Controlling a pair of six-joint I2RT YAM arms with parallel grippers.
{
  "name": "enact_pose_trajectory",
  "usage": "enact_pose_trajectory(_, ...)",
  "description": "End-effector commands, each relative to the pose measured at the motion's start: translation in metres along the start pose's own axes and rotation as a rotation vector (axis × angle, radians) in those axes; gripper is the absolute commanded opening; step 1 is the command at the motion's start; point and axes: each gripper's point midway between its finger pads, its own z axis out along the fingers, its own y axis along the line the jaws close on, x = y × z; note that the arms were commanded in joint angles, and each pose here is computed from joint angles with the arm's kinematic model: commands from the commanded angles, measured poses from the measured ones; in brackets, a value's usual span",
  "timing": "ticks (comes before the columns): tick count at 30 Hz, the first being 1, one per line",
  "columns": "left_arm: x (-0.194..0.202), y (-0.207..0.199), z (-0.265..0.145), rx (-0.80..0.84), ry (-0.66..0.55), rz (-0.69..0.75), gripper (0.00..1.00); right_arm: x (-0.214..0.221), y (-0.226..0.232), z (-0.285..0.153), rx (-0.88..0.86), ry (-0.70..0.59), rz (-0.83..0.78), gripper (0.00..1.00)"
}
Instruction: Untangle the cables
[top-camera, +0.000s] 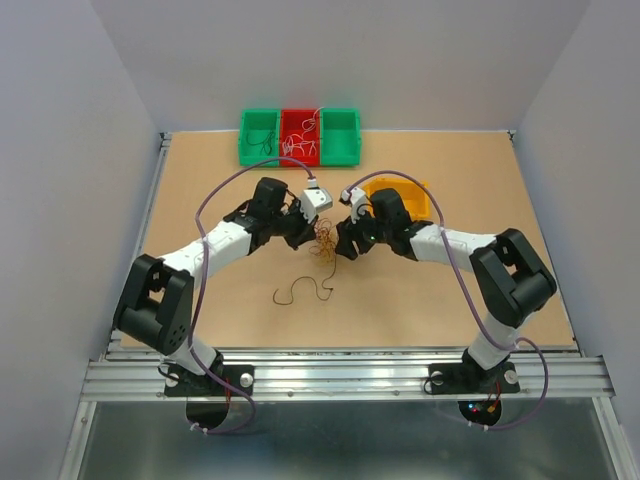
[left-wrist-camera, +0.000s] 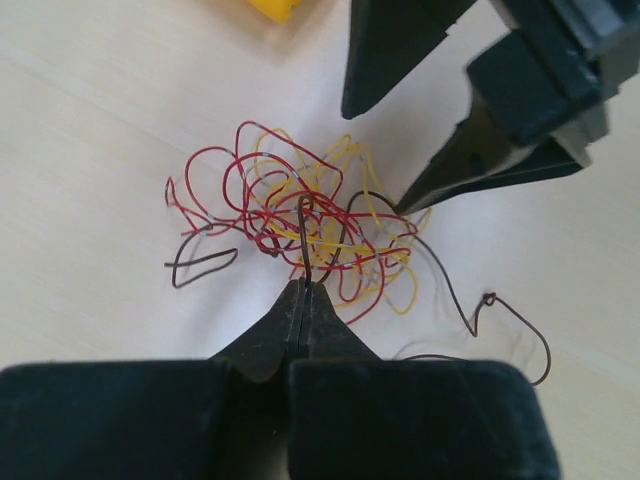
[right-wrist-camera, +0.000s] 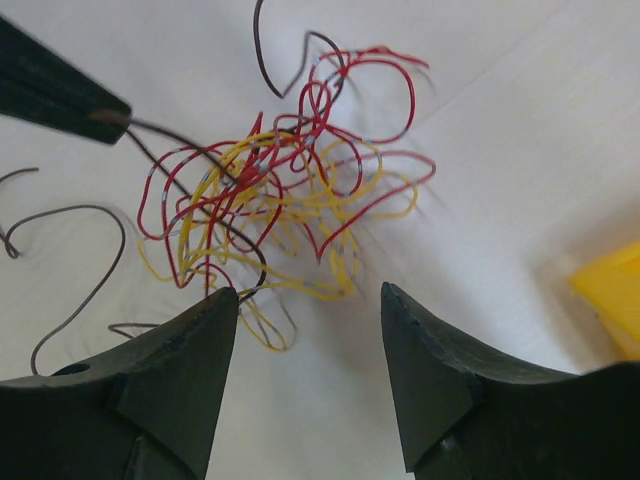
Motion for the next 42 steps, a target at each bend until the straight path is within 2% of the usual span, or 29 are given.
enact_pose_trajectory(1, -0.025, 0.0, -0.017, -0.04, -0.092, 0.07, 0.0, -0.047, -0.001, 0.014, -0.032, -0.114, -0.071, 0.65)
enact_pose_trajectory(2, -0.027, 0.0, -0.019, -0.041, -0.101, 0.074, 0.0, -0.046, -0.001, 0.016, -0.04, -0.112, -0.07, 0.64)
enact_pose_trajectory(4, -0.03, -0.001, -0.023, -0.05, -0.115, 0.083, 0.0, -0.045, 0.0, 0.021, -0.058, -0.107, -0.07, 0.57)
enact_pose_trajectory(8, -0.029, 0.002, -0.024, -0.068, -0.11, 0.086, 0.0, -0.049, 0.002, 0.022, -0.067, -0.115, -0.07, 0.27)
enact_pose_trajectory(10, -0.026, 0.005, -0.022, -0.08, -0.098, 0.081, 0.0, -0.048, 0.003, 0.021, -0.073, -0.114, -0.073, 0.22)
enact_pose_trajectory(11, -0.025, 0.006, -0.021, -0.083, -0.094, 0.078, 0.12, -0.049, 0.005, 0.019, -0.081, -0.117, -0.076, 0.22)
enact_pose_trajectory(13, -0.021, 0.008, -0.018, -0.087, -0.078, 0.072, 0.23, -0.046, 0.007, 0.018, -0.09, -0.112, -0.077, 0.23)
enact_pose_trajectory(14, -0.02, 0.009, -0.017, -0.089, -0.075, 0.07, 0.32, -0.046, 0.007, 0.018, -0.09, -0.114, -0.079, 0.23)
enact_pose_trajectory(16, -0.017, 0.012, -0.014, -0.097, -0.062, 0.066, 0.39, -0.044, 0.007, 0.016, -0.087, -0.11, -0.08, 0.23)
enact_pose_trajectory(24, -0.002, 0.027, -0.002, -0.14, -0.002, 0.038, 0.46, -0.043, 0.008, 0.012, -0.08, -0.114, -0.09, 0.23)
enact_pose_trajectory(32, -0.002, 0.039, -0.024, -0.186, -0.021, -0.011, 0.54, -0.042, 0.005, 0.013, -0.065, -0.109, -0.08, 0.24)
enact_pose_trajectory(36, 0.02, 0.039, -0.029, -0.135, 0.029, -0.057, 0.56, -0.04, 0.006, 0.011, -0.064, -0.107, -0.079, 0.24)
enact_pose_trajectory(42, 0.028, 0.029, -0.017, -0.034, 0.062, -0.095, 0.57, -0.04, 0.004, 0.011, -0.05, -0.107, -0.08, 0.25)
